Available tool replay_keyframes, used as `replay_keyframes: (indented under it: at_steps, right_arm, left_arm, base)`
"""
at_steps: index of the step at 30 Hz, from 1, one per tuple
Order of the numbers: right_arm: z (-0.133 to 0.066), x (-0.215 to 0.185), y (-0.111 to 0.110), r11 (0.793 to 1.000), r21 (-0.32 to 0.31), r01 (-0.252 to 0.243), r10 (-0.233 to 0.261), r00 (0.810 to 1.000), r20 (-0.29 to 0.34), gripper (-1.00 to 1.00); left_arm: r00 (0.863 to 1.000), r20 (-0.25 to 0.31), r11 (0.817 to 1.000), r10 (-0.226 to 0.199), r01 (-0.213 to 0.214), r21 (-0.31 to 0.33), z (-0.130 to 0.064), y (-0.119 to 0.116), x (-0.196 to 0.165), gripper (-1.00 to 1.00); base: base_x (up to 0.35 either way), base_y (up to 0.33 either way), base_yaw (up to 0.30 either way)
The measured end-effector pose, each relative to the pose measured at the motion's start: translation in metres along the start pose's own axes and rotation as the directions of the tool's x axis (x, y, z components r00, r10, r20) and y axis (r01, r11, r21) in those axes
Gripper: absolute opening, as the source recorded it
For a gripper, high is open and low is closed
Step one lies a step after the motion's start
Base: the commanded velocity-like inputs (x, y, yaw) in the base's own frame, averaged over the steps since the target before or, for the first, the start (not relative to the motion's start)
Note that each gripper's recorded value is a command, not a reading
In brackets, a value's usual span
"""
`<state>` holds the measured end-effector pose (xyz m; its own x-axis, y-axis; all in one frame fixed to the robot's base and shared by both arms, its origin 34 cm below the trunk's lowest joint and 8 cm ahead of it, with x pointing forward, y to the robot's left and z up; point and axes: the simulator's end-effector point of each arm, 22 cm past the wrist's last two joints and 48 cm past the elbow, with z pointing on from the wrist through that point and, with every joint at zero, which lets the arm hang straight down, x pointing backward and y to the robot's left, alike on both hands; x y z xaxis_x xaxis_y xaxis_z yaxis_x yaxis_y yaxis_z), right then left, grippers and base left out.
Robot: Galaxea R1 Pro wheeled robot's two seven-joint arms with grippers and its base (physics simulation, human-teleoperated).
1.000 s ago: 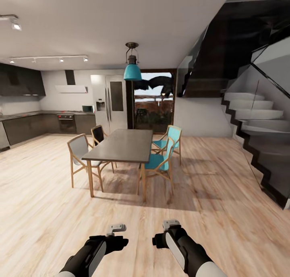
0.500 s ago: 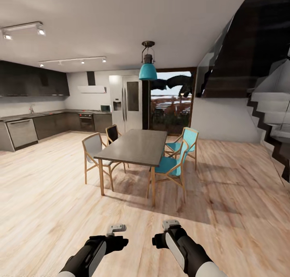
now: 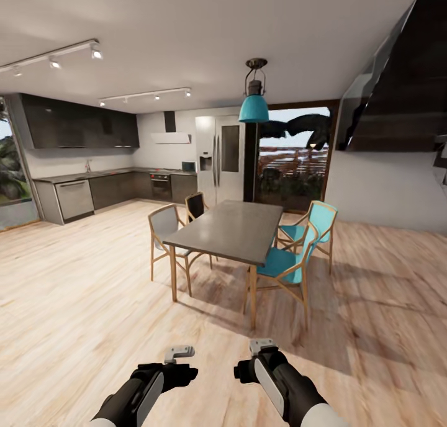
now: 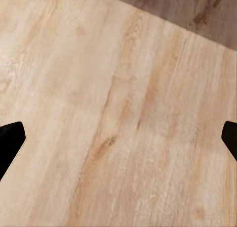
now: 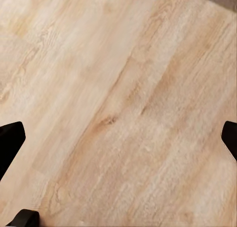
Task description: Place each of the two pumpkins and all three candles from the living room inside a cabinet in the living room (use any cabinet), then make sure every cabinet is closed, and position the cauldron so it is next to a table in the living room.
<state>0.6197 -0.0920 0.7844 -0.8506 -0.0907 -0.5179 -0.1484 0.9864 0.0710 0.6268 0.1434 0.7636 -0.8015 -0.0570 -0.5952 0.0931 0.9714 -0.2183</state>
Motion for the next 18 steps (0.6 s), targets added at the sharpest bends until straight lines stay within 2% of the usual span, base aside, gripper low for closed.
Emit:
replay_keyframes:
  at_steps: [18]
  right_arm:
    - [0.0, 0.0006, 0.0018, 1.0, -0.003, 0.002, -0.002, 1.0, -0.002, 1.0]
  left_arm:
    - [1.0, -0.001, 1.0, -0.001, 0.001, 0.002, 0.0, -0.0004, 0.0002, 1.0]
  base:
    - [0.325, -0.011, 0.291]
